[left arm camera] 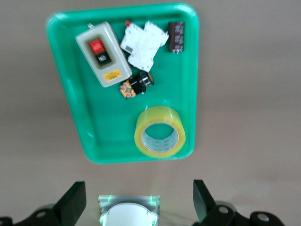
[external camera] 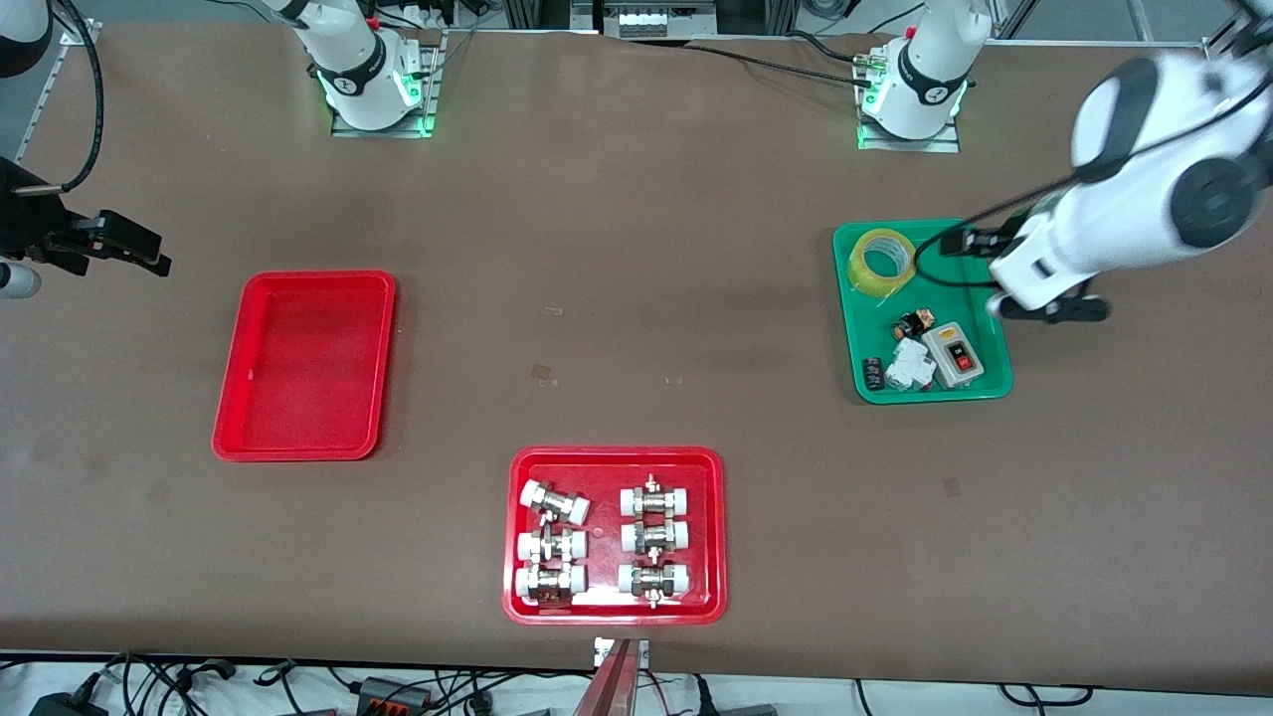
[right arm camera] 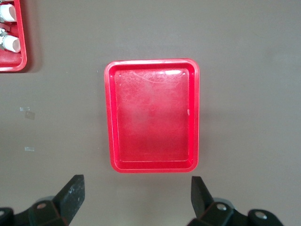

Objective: Left arm passes tape to right arm into tray
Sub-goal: 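Move the left gripper down over the yellow tape roll in the green tray, then close the left gripper on the yellow tape roll's rim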

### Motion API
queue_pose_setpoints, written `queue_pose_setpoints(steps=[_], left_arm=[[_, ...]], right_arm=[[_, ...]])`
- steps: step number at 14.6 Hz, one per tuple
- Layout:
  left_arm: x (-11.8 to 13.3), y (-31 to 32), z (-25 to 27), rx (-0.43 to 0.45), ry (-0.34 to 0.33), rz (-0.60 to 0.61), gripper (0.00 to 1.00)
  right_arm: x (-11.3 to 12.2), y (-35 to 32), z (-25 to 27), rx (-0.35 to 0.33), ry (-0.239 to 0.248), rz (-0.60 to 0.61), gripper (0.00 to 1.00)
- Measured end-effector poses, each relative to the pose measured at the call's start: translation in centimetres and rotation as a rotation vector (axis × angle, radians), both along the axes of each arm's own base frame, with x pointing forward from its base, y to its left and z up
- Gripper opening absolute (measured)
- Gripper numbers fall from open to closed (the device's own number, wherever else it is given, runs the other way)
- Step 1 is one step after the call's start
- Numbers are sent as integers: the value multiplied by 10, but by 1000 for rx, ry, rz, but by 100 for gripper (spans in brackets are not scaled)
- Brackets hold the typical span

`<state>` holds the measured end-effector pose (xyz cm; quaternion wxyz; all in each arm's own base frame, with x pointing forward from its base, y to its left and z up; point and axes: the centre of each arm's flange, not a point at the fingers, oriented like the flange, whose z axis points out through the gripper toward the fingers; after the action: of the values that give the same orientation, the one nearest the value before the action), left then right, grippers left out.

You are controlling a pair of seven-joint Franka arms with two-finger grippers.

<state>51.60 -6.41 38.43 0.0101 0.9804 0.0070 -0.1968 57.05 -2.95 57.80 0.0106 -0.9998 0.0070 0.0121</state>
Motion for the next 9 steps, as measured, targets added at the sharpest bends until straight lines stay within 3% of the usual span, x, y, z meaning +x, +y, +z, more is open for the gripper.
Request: queue_pose_setpoints(steps=[4,9], left_arm=[[-48,11,-102,18,-1,45,100],[-93,15,-160,41,15,81,100]], right_arm=[[0,0,0,0,0,0,100],[1,0,5,-1,-12,0,100]])
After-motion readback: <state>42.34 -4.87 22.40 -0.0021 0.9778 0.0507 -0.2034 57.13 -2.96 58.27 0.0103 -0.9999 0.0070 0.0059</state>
